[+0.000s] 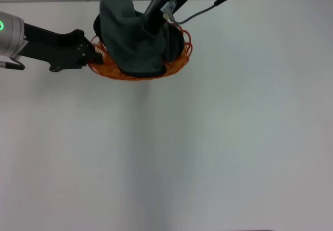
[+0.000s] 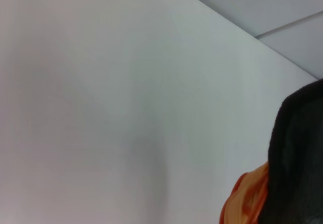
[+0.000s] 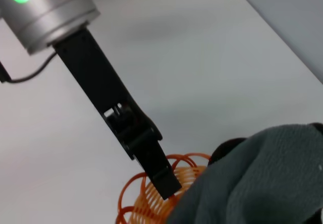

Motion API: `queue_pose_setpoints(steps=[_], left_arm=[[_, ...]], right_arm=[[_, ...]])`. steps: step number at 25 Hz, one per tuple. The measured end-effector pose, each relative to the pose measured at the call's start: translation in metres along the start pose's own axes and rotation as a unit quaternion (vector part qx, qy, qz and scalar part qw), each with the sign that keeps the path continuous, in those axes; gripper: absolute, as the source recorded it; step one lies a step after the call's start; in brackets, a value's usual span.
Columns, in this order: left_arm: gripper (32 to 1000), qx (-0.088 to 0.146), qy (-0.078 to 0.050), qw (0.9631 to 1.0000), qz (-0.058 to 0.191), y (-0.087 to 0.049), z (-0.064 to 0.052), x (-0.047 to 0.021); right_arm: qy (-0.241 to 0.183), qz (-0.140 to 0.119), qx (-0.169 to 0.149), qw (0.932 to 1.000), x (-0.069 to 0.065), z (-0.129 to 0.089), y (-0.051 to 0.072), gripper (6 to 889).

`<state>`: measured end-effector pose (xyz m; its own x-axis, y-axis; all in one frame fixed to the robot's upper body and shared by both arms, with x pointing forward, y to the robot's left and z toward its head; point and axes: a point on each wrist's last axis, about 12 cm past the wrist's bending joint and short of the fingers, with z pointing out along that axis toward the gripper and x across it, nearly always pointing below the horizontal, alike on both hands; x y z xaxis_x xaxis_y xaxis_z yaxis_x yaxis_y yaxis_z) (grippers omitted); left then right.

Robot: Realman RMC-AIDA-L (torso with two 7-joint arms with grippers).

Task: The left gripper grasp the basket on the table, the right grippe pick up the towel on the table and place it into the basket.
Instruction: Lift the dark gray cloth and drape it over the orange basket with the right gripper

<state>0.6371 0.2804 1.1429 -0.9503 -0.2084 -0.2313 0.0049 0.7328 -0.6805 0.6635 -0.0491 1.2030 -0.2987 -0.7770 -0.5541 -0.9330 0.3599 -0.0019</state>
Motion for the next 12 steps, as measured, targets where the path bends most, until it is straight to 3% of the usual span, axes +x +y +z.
queue_pose_setpoints(steps=[12], left_arm=[[89,0.002,0.001,1.0000,0.004,-0.0031,0.0009,-0.0011]], right_arm=[[0.010,-0.008,0.006,0.9999,0.0046,0.0098,0.0028,74]])
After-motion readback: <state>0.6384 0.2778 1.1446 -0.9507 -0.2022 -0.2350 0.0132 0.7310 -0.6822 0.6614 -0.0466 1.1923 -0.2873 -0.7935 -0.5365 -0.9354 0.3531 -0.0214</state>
